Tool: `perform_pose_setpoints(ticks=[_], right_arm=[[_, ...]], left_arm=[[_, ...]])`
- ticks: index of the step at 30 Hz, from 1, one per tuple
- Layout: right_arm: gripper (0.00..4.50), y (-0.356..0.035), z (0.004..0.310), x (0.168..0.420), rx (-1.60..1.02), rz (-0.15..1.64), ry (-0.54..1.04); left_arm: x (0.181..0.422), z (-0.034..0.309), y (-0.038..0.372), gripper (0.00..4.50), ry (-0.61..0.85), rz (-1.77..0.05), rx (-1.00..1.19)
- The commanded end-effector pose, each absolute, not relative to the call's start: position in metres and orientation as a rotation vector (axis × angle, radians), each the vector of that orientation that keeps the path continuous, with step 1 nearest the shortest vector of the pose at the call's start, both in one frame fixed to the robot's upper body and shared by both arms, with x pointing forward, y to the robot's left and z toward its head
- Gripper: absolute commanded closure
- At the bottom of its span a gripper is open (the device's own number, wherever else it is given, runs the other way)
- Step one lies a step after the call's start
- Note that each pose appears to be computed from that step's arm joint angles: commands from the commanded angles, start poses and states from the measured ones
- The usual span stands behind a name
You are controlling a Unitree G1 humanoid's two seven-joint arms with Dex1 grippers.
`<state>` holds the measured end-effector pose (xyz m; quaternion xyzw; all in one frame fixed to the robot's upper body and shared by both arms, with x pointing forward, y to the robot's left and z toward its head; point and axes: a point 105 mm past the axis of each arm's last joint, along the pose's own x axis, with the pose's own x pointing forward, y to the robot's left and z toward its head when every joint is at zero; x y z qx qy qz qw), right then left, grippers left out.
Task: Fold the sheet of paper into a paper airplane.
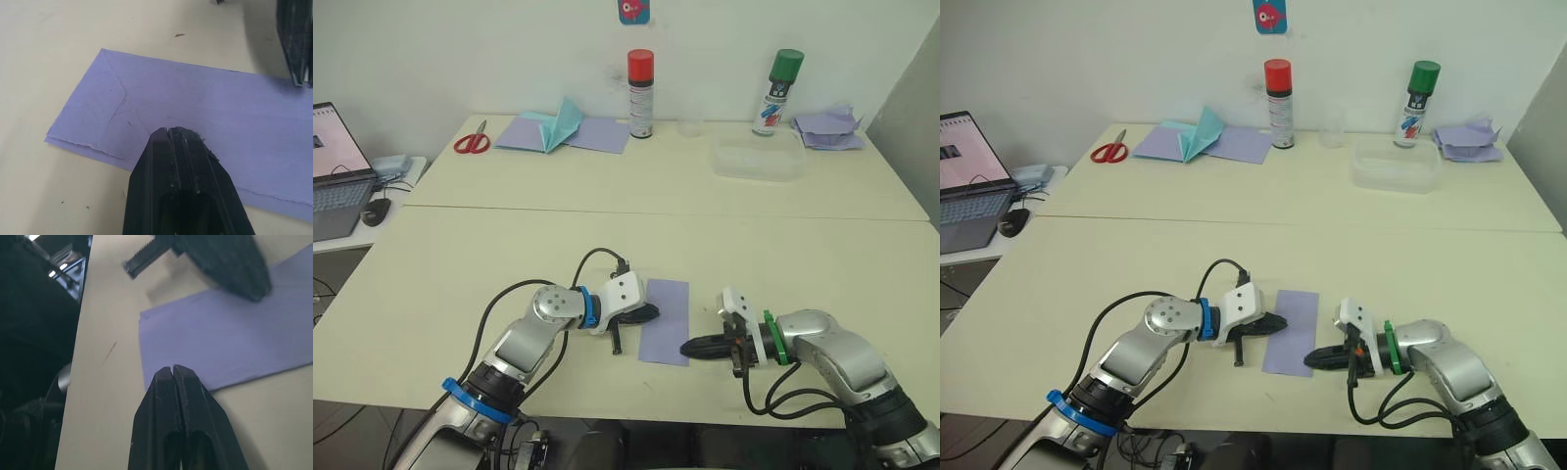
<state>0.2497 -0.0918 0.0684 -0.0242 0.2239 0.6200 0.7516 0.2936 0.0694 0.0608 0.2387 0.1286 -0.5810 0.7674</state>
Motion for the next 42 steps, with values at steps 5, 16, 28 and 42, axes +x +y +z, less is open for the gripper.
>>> perform_pose_setpoints(ticks=[5,16,28,42], right_arm=[[4.47,-0.090,0.055,0.276,-0.207,1.204,0.432],[4.50,-0.090,0.032,0.275,-0.271,1.204,0.451],[4.50,-0.089,0.034,0.284,-0.271,1.206,0.443],[4.50,-0.089,0.034,0.283,-0.266,1.199,0.443]], left_arm=[[0.294,0.040,0.082,4.50,0.376,-1.218,0.516],[0.298,0.082,0.103,4.24,0.285,-1.101,0.170],[0.281,0.093,0.109,1.94,0.420,-1.082,-0.166],[0.269,0.079,0.097,1.94,0.527,-1.122,-0.170]])
